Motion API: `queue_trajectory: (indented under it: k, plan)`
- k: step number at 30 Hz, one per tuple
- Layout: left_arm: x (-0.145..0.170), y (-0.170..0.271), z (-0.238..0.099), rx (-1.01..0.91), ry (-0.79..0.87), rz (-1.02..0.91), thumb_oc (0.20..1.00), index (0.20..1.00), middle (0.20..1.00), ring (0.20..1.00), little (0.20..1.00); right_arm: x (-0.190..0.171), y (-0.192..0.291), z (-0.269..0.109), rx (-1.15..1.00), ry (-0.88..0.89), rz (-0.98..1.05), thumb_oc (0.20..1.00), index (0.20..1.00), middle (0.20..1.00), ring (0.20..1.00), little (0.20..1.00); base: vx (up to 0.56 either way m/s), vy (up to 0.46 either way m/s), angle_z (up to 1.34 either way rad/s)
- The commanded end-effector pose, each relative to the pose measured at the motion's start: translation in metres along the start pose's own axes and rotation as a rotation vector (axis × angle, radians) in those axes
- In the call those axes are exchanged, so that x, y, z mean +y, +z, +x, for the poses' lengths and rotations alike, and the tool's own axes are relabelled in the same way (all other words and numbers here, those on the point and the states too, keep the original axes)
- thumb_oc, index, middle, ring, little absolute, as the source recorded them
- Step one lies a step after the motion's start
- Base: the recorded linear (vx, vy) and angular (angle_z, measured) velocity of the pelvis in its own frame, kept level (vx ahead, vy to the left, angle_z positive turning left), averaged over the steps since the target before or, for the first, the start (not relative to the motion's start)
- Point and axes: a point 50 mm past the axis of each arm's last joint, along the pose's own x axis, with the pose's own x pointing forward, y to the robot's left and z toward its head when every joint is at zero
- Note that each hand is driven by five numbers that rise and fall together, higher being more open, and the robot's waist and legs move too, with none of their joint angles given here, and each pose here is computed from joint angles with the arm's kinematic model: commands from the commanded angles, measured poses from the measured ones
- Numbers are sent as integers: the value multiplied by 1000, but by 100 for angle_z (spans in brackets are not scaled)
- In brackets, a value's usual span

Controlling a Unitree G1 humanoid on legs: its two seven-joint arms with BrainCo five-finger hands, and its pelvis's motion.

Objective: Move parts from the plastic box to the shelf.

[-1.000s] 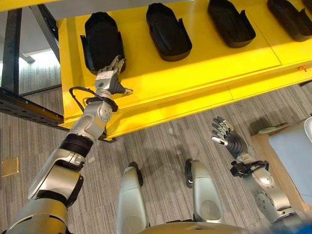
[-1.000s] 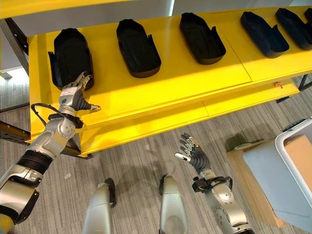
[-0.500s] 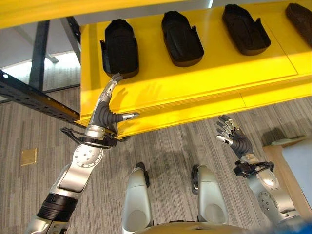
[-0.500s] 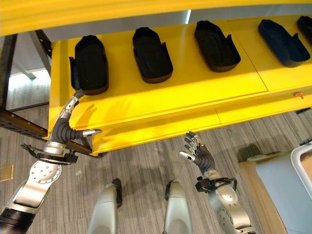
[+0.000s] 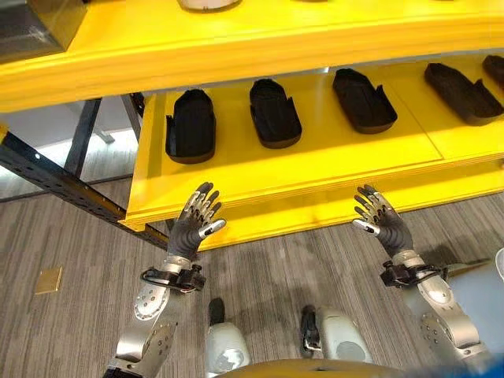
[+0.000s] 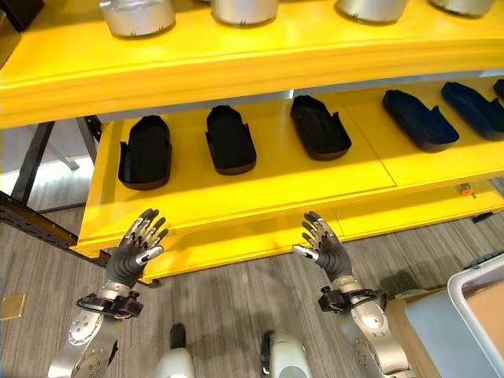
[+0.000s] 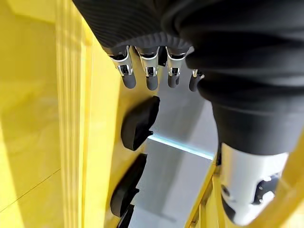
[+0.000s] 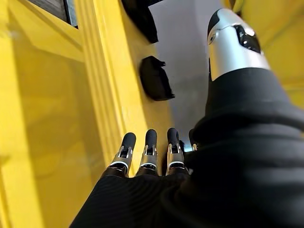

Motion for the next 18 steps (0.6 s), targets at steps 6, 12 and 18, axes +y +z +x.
queue_trajectory:
  k: [6, 12, 18]
  plan:
    - [3, 8, 7, -64, -10, -46, 1000, 1000, 1000, 1000, 1000, -9, 16, 1, -108, -27, -41, 1000, 1000, 1000, 1000, 1000, 34, 61, 33]
    - [2, -2, 8, -27, -7, -44, 1000, 1000, 1000, 1000, 1000, -1, 4, 3, -81, -49, 25, 1000, 1000, 1000, 1000, 1000, 74, 196, -1]
    - [7, -2, 16, -49, 46, -1, 1000, 1000, 1000, 1000, 1000, 16, 0, 16, -80, -25, 66, 1000, 1000, 1000, 1000, 1000, 40, 134, -29]
